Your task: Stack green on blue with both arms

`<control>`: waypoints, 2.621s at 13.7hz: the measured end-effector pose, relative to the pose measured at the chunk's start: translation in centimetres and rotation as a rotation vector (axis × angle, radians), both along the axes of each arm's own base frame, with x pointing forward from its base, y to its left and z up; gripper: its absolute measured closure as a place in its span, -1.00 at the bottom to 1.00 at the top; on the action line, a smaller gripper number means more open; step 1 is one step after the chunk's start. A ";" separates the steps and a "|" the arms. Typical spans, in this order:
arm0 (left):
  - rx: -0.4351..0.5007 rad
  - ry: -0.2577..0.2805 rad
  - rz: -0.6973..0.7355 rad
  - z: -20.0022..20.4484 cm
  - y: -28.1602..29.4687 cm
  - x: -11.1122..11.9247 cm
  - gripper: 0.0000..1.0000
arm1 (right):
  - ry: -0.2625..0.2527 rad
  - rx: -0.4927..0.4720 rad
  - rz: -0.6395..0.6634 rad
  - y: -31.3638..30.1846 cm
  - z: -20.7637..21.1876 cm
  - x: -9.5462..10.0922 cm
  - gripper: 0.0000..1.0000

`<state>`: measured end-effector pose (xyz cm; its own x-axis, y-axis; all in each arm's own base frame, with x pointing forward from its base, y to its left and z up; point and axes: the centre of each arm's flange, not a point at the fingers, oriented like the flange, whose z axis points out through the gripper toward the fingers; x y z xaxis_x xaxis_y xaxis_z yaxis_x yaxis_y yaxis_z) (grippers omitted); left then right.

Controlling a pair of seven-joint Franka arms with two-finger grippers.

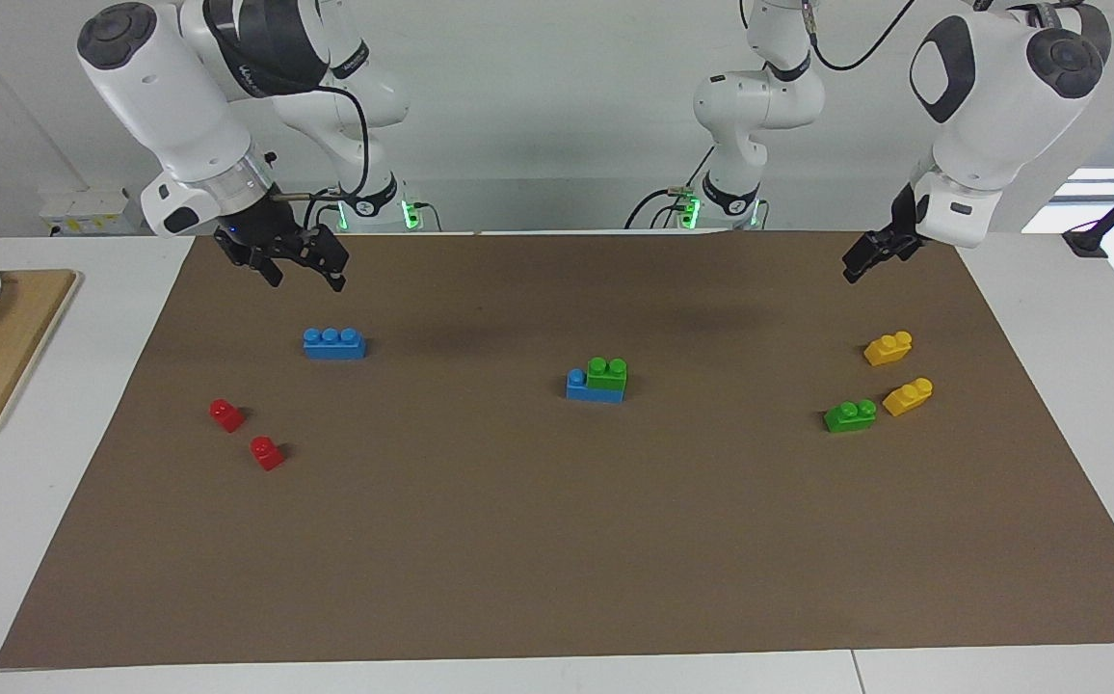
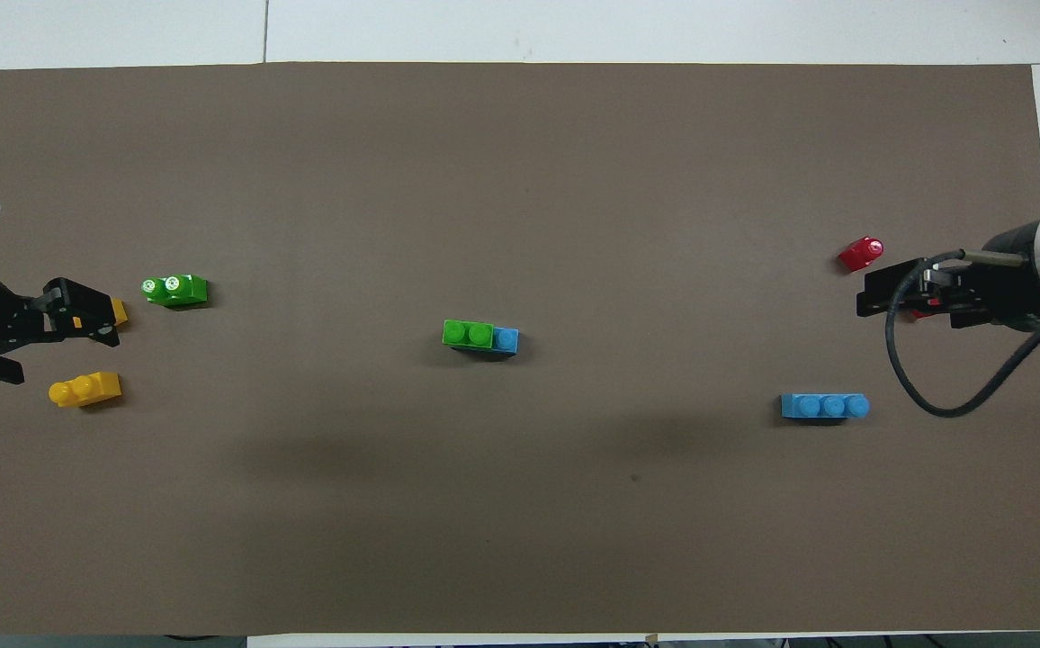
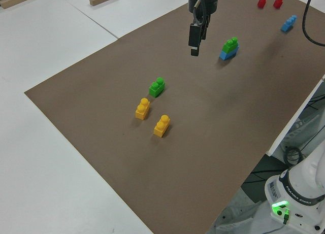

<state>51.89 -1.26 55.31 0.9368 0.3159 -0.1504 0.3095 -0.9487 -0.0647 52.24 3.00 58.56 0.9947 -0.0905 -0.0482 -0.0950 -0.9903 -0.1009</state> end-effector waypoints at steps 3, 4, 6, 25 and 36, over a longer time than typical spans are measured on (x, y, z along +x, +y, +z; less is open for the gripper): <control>-0.006 -0.001 -0.032 0.7 0.2 -0.1 -1.00 | -0.024 -0.026 0.060 -0.6 1.3 -0.8 -1.00; -0.013 0.006 -0.078 0.8 0.4 -0.2 -1.00 | -0.027 -0.034 0.067 -0.7 1.4 -0.8 -1.00; -0.028 0.017 -0.156 0.7 1.3 -0.3 -1.00 | -0.028 -0.059 0.074 -0.8 1.5 -0.8 -1.00; -0.036 -0.001 -0.271 2.9 -1.8 1.5 -1.00 | -0.024 -0.097 0.074 -1.3 2.5 0.7 -1.00; -0.034 -0.041 -0.275 3.9 -1.9 2.0 -1.00 | -0.018 -0.098 0.059 -2.2 2.5 0.7 -1.00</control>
<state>53.91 -3.15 59.19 0.9921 0.0448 -0.1168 0.0422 -0.9988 -0.0246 52.95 0.81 61.02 0.9991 -0.0356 -0.0236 -0.0357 -0.9994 -0.0050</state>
